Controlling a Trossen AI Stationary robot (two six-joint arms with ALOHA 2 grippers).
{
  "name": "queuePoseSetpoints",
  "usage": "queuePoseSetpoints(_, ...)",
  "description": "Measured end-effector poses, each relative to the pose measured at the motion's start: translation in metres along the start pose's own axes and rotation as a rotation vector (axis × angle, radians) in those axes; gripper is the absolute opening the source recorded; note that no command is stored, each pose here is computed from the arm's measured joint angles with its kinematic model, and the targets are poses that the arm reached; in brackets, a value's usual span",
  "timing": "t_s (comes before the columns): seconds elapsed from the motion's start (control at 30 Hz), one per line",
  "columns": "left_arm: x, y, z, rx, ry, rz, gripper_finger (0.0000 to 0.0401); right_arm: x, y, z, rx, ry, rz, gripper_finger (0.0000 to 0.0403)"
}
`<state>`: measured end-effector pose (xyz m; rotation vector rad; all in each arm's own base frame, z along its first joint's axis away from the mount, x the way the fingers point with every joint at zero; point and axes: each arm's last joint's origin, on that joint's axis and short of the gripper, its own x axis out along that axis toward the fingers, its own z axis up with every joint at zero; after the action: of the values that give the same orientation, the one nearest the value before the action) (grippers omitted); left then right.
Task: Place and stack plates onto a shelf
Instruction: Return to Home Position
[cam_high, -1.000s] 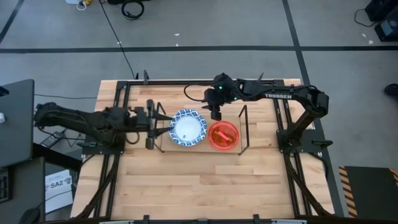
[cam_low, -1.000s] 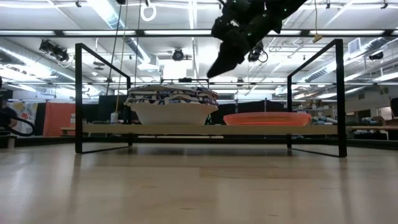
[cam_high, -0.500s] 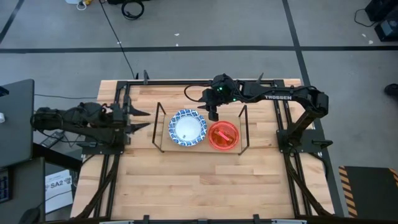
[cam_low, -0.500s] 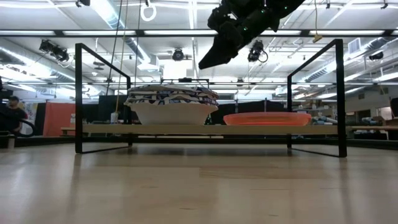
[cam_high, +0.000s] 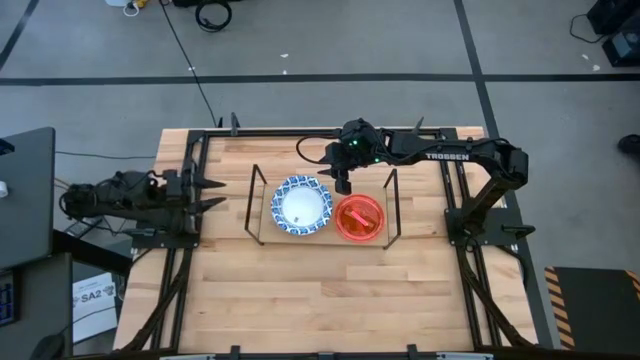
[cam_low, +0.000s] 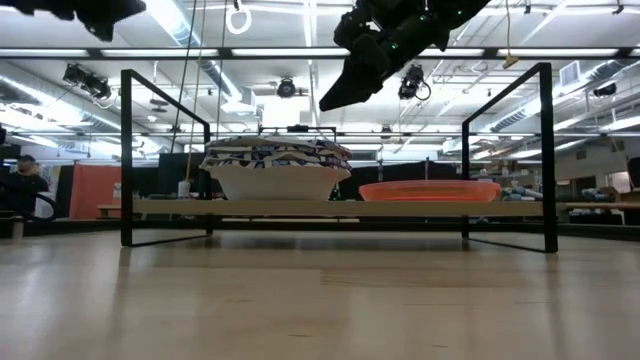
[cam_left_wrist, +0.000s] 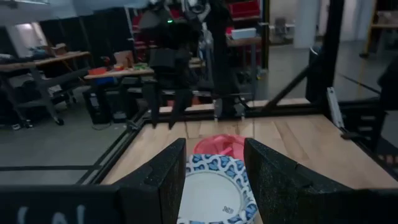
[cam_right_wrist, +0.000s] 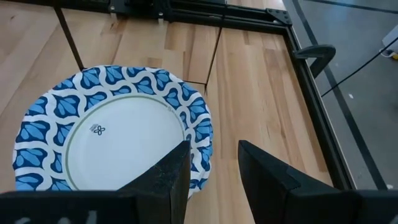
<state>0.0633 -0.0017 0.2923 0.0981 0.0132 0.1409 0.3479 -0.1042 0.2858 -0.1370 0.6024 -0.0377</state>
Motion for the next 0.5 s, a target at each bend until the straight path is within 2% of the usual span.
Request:
queuePoseSetpoints(0.23,-0.01,0.001,-0.03,-0.023,-0.048,0.02,0.0169,0.0,0.0,0.0,0.0,0.0,0.0,0.014)
queuePoseSetpoints(0.5,0.003,-0.006,-0.054,-0.012,-0.013,0.017,0.0169,0.0,0.0,0.001,-0.002,-0.013,-0.004,0.014)
